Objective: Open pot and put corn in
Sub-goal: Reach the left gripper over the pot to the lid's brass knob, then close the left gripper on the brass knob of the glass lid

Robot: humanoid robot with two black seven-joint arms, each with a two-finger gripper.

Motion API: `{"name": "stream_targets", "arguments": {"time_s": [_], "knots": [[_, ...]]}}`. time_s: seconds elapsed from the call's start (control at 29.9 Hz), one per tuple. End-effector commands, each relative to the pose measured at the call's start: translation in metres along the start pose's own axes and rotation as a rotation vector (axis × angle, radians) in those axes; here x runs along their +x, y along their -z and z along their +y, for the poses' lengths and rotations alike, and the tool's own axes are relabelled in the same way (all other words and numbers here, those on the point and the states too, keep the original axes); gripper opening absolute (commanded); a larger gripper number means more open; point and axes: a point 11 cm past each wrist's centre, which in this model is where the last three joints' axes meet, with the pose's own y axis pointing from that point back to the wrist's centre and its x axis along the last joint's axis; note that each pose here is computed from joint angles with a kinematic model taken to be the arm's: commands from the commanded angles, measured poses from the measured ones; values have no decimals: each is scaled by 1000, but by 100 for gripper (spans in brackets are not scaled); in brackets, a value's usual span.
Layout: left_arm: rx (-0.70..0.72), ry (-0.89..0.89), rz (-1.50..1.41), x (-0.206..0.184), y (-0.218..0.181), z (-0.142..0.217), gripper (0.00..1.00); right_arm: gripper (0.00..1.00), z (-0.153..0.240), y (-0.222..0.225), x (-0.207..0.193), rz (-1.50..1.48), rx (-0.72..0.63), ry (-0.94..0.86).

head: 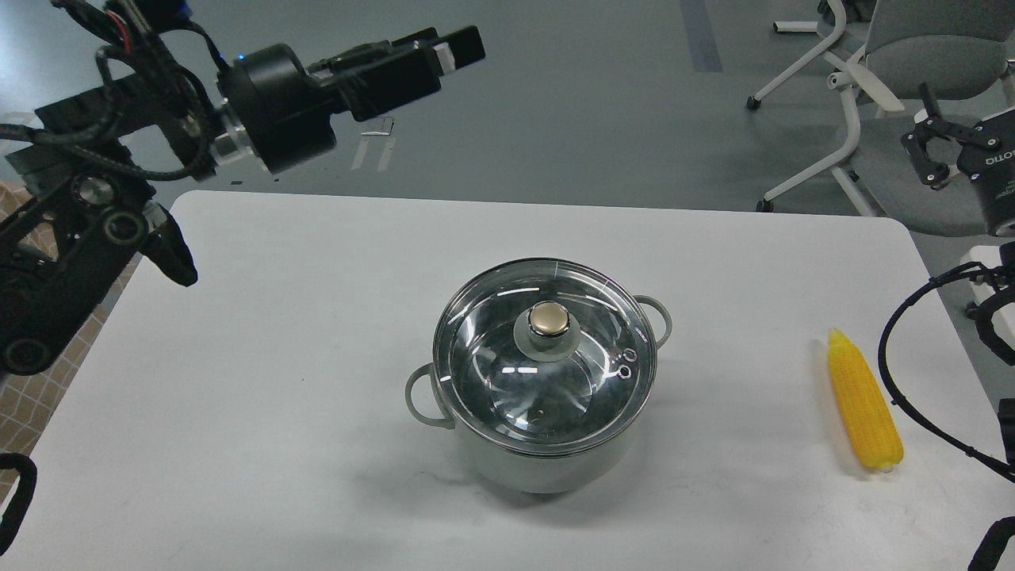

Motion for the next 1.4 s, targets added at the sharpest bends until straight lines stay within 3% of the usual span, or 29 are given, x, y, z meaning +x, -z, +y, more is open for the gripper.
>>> {"name": "stream_targets", "arguments": {"time_s": [0.0,0.33,0.53,0.67,0.8,1.37], "knots": [[-11,163,-175,-37,-13,-23,89,100,3,0,3,2,-2,-8],[-62,392,-480,-119,-15,-35,89,100,14,1,14,1,2,-41],[-115,440,-477,-151,-21,-34,89,100,18,4,18,-1,10,-53],[-155,430,-464,-157,-34,-40,89,100,19,3,19,-1,9,-56],[-140,445,-443,-166,-28,-39,80,100,19,3,19,-1,9,-56],[-67,450,-400,-176,-3,-37,80,100,19,3,19,0,10,-56]]}}
